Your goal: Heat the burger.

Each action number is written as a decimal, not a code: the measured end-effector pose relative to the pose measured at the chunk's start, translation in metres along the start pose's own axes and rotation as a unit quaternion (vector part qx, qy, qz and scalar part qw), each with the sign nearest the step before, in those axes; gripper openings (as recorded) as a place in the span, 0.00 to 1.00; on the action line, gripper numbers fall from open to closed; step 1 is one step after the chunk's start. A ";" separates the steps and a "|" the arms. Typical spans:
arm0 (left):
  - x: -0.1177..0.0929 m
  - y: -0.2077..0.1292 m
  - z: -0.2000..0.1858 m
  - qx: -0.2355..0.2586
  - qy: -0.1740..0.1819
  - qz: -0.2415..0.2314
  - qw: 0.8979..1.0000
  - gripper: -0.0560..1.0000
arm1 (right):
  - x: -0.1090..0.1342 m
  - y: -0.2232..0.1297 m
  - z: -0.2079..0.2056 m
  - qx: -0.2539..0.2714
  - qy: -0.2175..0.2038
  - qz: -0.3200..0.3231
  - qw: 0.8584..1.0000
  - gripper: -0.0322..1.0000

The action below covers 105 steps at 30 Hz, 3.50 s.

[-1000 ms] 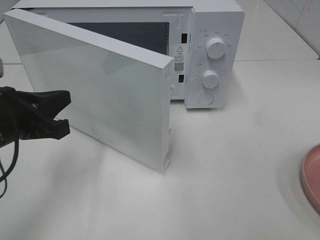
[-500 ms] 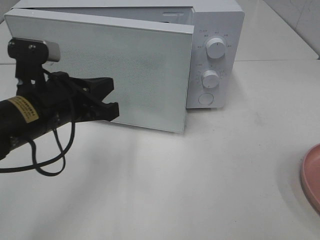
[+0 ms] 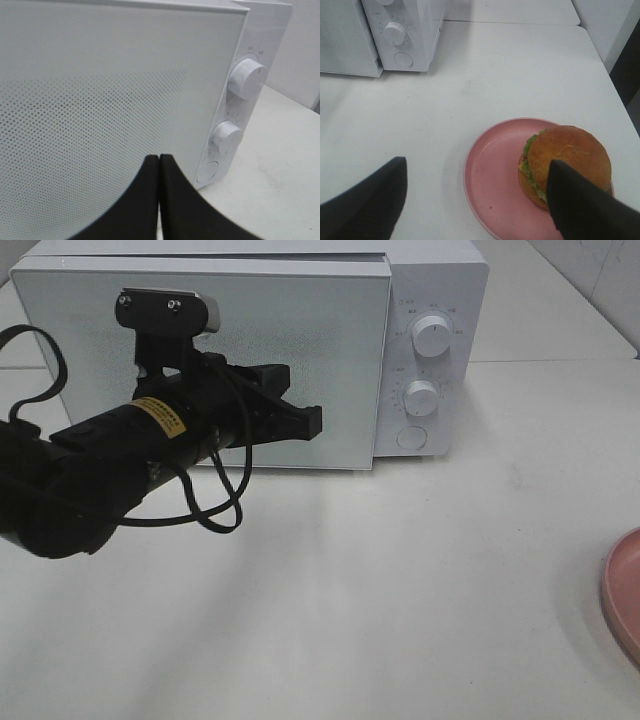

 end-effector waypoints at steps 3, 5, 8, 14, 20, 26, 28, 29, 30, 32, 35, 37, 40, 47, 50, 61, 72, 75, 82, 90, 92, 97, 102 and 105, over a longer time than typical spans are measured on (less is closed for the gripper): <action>0.004 0.001 0.010 0.004 0.017 -0.001 1.000 0.05 | 0.000 0.000 0.000 0.000 0.000 0.000 1.000 0.77; 0.005 0.004 0.017 0.002 0.025 -0.003 1.000 0.05 | 0.000 0.000 0.000 0.000 0.000 0.000 1.000 0.77; 0.006 0.008 0.026 -0.004 0.033 -0.006 0.999 0.05 | 0.000 0.000 0.000 0.000 0.000 0.000 1.000 0.77; 0.003 0.018 0.042 -0.015 0.031 -0.008 0.999 0.05 | 0.000 0.000 0.000 0.000 0.000 0.000 1.000 0.77; -0.002 0.022 0.065 -0.011 0.033 0.002 0.999 0.05 | 0.000 0.000 0.000 0.000 0.000 0.000 1.000 0.77; -0.009 0.021 0.081 -0.003 0.037 0.018 0.999 0.05 | 0.000 0.000 0.000 0.000 0.000 0.000 1.000 0.77; -0.009 0.020 0.083 0.000 0.038 0.021 0.999 0.05 | 0.000 0.000 0.000 0.000 0.000 0.000 1.000 0.77; -0.010 0.019 0.088 0.006 0.036 0.026 0.999 0.05 | 0.000 0.000 0.000 0.000 0.000 0.000 1.000 0.77; -0.007 0.021 0.093 0.006 0.041 0.025 0.999 0.05 | 0.000 0.000 0.000 0.000 0.000 0.000 1.000 0.77; -0.005 0.019 0.095 0.013 0.040 0.026 0.999 0.05 | 0.000 0.000 0.000 0.000 0.000 0.000 1.000 0.77; -0.007 0.012 0.098 0.034 0.031 0.029 0.999 0.05 | 0.000 0.000 0.000 0.000 0.000 0.000 1.000 0.77; -0.007 0.007 0.099 0.047 0.027 0.033 0.998 0.05 | 0.000 0.000 0.000 0.000 0.000 0.000 1.000 0.77; -0.008 0.003 0.098 0.065 0.022 0.037 0.997 0.05 | 0.000 0.000 0.000 0.000 0.000 0.000 1.000 0.77; -0.019 0.019 0.085 0.067 0.010 0.053 0.996 0.05 | 0.000 0.000 0.000 0.000 0.000 0.000 1.000 0.77; -0.037 0.016 0.073 0.085 -0.017 0.067 0.994 0.05 | 0.000 0.000 0.000 0.000 0.000 0.000 1.000 0.77; -0.075 -0.015 0.017 0.236 -0.125 0.062 0.962 0.79 | 0.000 0.000 0.000 0.000 0.000 0.000 1.000 0.77; -0.087 -0.032 -0.030 0.340 -0.204 0.119 0.911 0.98 | 0.000 0.000 0.000 0.000 0.000 0.000 1.000 0.77; -0.087 -0.039 -0.051 0.382 -0.226 0.141 0.885 0.98 | 0.000 0.000 0.000 0.000 0.000 0.000 1.000 0.77; -0.075 -0.051 -0.085 0.467 -0.239 0.134 0.840 0.98 | 0.000 0.000 0.000 0.000 0.000 0.000 1.000 0.77; -0.007 -0.043 -0.099 0.521 -0.165 0.044 0.836 0.98 | 0.000 0.000 0.000 0.000 0.000 0.000 1.000 0.77; 0.023 -0.042 -0.107 0.538 -0.138 0.009 0.832 0.98 | 0.000 0.000 0.000 0.000 0.000 0.000 1.000 0.77; 0.065 -0.036 -0.124 0.554 -0.098 -0.045 0.825 0.98 | 0.000 0.000 0.000 0.000 0.000 0.000 1.000 0.77; 0.096 -0.018 -0.141 0.537 -0.053 -0.089 0.837 0.98 | 0.000 0.000 0.000 0.000 0.000 0.000 1.000 0.77; 0.110 -0.015 -0.162 0.526 -0.024 -0.112 0.842 0.98 | 0.000 0.000 0.000 0.000 0.000 0.000 1.000 0.77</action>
Point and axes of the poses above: a point on each arm's last joint axis where the gripper is mounted, z pointing out along that axis toward the gripper, x along the wrist's bending axis when the last joint is at zero, y = z × x, the point moved 10 cm from there along z, pointing out along that axis toward the gripper, and after that the axes turned 8 degrees about z, right-handed, at the moved point
